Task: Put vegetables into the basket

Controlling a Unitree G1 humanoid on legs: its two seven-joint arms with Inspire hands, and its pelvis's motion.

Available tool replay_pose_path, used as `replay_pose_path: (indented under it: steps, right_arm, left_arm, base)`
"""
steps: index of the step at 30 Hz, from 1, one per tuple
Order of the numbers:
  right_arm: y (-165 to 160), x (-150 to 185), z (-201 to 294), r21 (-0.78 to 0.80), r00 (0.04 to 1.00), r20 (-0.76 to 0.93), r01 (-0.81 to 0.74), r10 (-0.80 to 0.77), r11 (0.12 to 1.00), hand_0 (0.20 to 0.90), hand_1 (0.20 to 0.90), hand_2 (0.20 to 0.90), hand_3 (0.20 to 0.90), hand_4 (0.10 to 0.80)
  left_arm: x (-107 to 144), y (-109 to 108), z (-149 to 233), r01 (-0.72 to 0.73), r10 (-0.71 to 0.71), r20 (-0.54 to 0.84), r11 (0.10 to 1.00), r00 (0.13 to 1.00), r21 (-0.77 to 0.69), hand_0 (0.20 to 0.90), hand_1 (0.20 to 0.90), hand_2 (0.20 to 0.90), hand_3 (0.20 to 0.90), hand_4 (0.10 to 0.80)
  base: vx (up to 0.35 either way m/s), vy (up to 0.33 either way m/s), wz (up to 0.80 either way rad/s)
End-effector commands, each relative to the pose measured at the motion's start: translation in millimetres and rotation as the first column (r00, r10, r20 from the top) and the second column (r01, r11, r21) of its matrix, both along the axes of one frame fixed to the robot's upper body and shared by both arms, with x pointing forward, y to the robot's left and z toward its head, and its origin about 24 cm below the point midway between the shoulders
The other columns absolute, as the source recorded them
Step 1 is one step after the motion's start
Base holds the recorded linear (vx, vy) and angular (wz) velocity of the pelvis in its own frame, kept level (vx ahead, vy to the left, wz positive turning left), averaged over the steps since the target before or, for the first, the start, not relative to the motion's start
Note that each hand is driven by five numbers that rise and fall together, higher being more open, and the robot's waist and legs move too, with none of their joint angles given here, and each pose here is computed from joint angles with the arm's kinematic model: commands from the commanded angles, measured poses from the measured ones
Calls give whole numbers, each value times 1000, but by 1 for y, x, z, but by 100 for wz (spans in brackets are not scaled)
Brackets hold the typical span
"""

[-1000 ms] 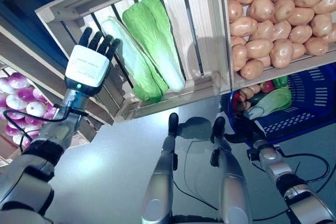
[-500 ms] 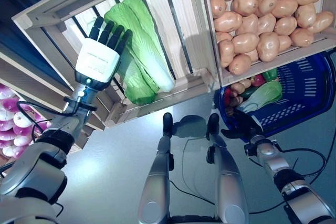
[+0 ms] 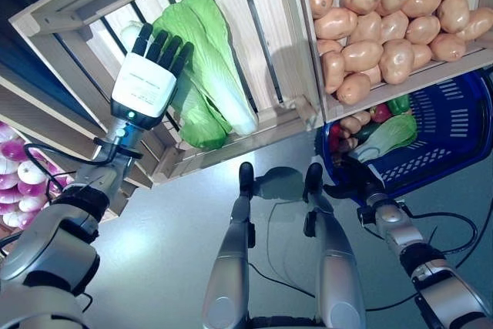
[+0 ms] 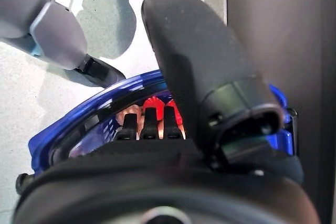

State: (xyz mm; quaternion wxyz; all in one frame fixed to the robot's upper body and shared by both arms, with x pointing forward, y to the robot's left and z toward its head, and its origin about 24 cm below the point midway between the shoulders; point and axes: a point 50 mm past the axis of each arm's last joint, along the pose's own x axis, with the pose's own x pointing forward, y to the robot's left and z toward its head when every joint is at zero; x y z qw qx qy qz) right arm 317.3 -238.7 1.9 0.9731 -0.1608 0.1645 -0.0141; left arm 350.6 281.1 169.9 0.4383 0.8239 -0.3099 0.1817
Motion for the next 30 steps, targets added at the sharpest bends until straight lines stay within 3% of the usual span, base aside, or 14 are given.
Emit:
replay_pose_path:
  steps: [1, 10, 16, 21, 30]
  right_arm:
    - [-12, -6, 3, -39, 1000, 16, 15, -15, 999, 900, 900, 900, 900, 800]
    - [-15, -5, 7, -49, 1000, 20, 1, 0, 999, 900, 900, 900, 900, 800]
    - [-21, -1, 15, -54, 999, 33, 9, -7, 998, 900, 900, 900, 900, 800]
    - [-24, -1, 16, -58, 1000, 26, 8, -7, 998, 900, 900, 900, 900, 800]
    - [-25, 2, 19, -45, 999, 34, 9, -7, 999, 900, 900, 900, 900, 800]
  left_arm:
    - [-1, 18, 16, -89, 92, 42, 995, 995, -53, 900, 900, 900, 900, 800]
    - [-6, 20, -13, -102, 93, -125, 993, 988, -64, 900, 900, 900, 900, 800]
    - [-1, 13, -6, -66, 57, -179, 997, 982, -49, 900, 900, 900, 900, 800]
    - [3, 11, -13, -136, 110, -353, 989, 929, -50, 900, 900, 900, 900, 800]
    - [7, 11, 1, -200, 168, -367, 979, 915, -48, 900, 900, 900, 900, 800]
  base:
    - [0, 0, 0]
    - [0, 0, 0]
    - [0, 0, 0]
    - [0, -1, 2]
    - [0, 0, 0]
